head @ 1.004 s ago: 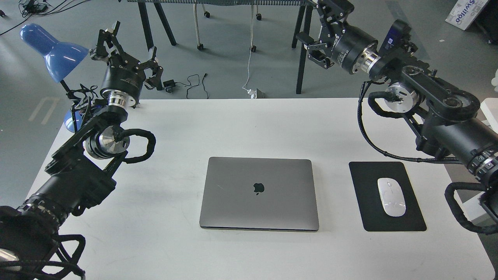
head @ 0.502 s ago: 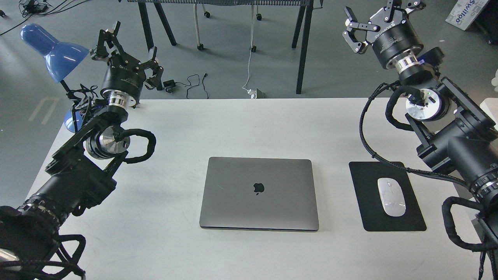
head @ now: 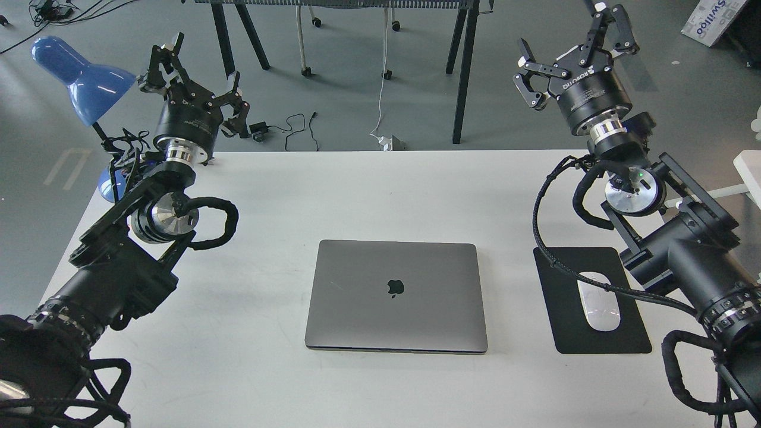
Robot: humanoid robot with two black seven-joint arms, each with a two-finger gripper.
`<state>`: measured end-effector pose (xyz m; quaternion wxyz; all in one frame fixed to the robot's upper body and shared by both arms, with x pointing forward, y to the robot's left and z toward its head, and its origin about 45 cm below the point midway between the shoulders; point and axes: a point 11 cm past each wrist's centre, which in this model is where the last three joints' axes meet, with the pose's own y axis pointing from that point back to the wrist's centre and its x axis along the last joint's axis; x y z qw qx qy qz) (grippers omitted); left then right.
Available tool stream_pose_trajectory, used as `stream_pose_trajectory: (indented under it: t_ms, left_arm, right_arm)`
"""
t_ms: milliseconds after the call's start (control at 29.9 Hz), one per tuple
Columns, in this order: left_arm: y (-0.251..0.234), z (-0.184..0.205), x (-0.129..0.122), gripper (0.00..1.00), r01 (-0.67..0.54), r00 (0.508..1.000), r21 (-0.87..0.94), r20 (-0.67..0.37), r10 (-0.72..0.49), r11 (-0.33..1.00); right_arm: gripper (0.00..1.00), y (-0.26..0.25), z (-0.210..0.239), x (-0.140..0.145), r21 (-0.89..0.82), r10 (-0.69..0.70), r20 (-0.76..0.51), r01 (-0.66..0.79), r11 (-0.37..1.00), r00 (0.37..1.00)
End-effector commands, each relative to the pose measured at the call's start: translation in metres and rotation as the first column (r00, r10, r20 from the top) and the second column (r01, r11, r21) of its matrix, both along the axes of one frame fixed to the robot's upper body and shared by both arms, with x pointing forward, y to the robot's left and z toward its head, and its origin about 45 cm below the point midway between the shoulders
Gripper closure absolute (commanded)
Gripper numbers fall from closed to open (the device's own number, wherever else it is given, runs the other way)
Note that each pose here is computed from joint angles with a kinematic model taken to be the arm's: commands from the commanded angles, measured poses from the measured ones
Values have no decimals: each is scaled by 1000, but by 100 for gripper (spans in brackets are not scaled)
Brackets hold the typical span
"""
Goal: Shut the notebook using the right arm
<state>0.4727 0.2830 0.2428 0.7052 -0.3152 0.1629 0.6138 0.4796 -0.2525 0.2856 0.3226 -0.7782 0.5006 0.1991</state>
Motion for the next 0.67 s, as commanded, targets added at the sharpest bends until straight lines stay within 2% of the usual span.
stream_pose_trajectory:
  t_ms: [0,636]
  left_arm:
    - [0,0,0,0,1,1000,0,1,-1,1000]
    - [-1,0,0,0,2,1000,-1,1,-2,1000]
  right_arm:
    - [0,6,0,-1,15,20,13,-21,1000,1000]
    - [0,12,-5,-2,16,29,4,-29,999,1000]
